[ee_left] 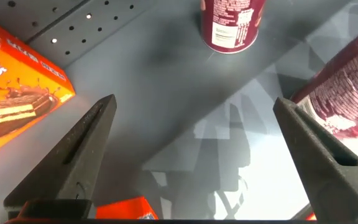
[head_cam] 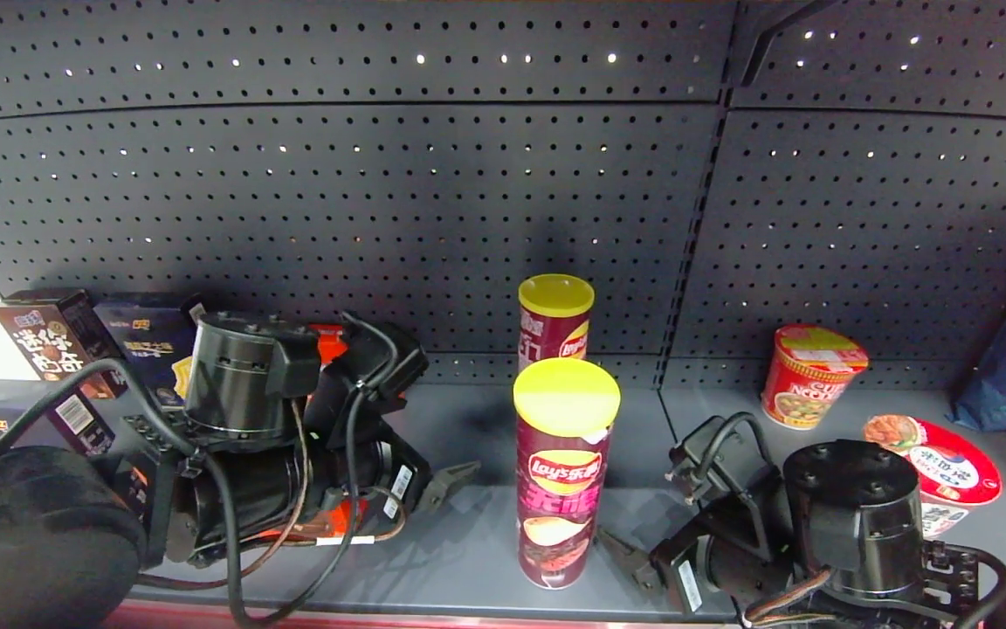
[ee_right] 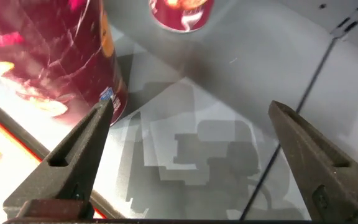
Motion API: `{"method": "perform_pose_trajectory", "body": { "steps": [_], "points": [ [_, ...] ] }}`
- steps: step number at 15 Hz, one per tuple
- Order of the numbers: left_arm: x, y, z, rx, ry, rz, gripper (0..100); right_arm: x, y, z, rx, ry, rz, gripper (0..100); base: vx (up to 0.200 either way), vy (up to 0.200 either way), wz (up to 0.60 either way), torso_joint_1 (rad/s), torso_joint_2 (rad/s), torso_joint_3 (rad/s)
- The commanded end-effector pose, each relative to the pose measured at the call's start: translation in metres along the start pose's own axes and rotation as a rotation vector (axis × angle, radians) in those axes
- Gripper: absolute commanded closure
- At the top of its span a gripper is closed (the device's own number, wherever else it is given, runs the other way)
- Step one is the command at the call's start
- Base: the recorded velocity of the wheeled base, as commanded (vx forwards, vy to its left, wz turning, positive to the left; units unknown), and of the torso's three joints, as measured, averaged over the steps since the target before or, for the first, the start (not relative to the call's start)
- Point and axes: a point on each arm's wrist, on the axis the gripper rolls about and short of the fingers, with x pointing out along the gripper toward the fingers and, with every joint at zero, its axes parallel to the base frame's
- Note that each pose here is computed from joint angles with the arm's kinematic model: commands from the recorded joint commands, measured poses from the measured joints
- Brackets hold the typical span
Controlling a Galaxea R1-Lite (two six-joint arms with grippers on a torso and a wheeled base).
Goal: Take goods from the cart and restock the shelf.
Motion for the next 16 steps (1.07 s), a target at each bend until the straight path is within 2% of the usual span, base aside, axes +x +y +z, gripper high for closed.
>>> {"method": "perform_pose_trajectory", "body": {
  "steps": [1,2,3,4,5,6,7,9,10,11,13,14,15,16],
  "points": [
    [-0.019,0.004,0.015,0.001,-0.079,0.024,0,-0.011,-0.007,0.017,0.026,-0.078,-0.030,0,0.000,0.000,0.00,0.000,0.00,0.000],
    [-0.026,0.006,0.021,0.001,-0.112,0.035,0,-0.014,-0.010,0.026,0.039,-0.113,-0.043,0,0.000,0.000,0.00,0.000,0.00,0.000],
    [-0.039,0.010,0.034,0.006,-0.176,0.060,0,-0.019,-0.022,0.042,0.068,-0.179,-0.084,0,0.000,0.000,0.00,0.000,0.00,0.000],
    [-0.056,0.014,0.043,0.001,-0.236,0.088,0,-0.032,-0.034,0.056,0.097,-0.246,-0.138,0,0.000,0.000,0.00,0.000,0.00,0.000],
    [-0.072,0.025,0.044,-0.020,-0.270,0.141,0,-0.047,-0.044,0.062,0.118,-0.291,-0.175,0,0.000,0.000,0.00,0.000,0.00,0.000],
    [-0.084,0.033,0.043,-0.035,-0.291,0.182,0,-0.057,-0.052,0.064,0.134,-0.318,-0.206,0,0.000,0.000,0.00,0.000,0.00,0.000],
    [-0.104,0.046,0.039,-0.072,-0.328,0.251,0,-0.074,-0.071,0.064,0.160,-0.354,-0.288,0,0.000,0.000,0.00,0.000,0.00,0.000],
    [-0.135,0.052,0.025,-0.102,-0.410,0.327,0,-0.097,-0.094,0.068,0.190,-0.420,-0.402,0,0.000,0.000,0.00,0.000,0.00,0.000],
    [-0.147,0.054,0.015,-0.110,-0.417,0.366,0,-0.105,-0.100,0.068,0.202,-0.442,-0.435,0,0.000,0.000,0.00,0.000,0.00,0.000],
    [-0.168,0.051,-0.009,-0.123,-0.410,0.438,0,-0.119,-0.108,0.067,0.216,-0.471,-0.487,0,0.000,0.000,0.00,0.000,0.00,0.000],
    [-0.189,0.038,-0.035,-0.130,-0.424,0.482,0,-0.137,-0.113,0.062,0.223,-0.499,-0.544,0,0.000,0.000,0.00,0.000,0.00,0.000],
    [-0.205,0.022,-0.054,-0.125,-0.462,0.505,0,-0.153,-0.114,0.049,0.227,-0.500,-0.588,0,0.000,0.000,0.00,0.000,0.00,0.000],
    [-0.217,0.013,-0.064,-0.120,-0.500,0.538,0,-0.165,-0.109,0.037,0.228,-0.500,-0.597,0,0.000,0.000,0.00,0.000,0.00,0.000],
    [-0.223,0.009,-0.069,-0.123,-0.511,0.570,0,-0.172,-0.106,0.029,0.226,-0.494,-0.598,0,0.000,0.000,0.00,0.000,0.00,0.000]
  ]
}}
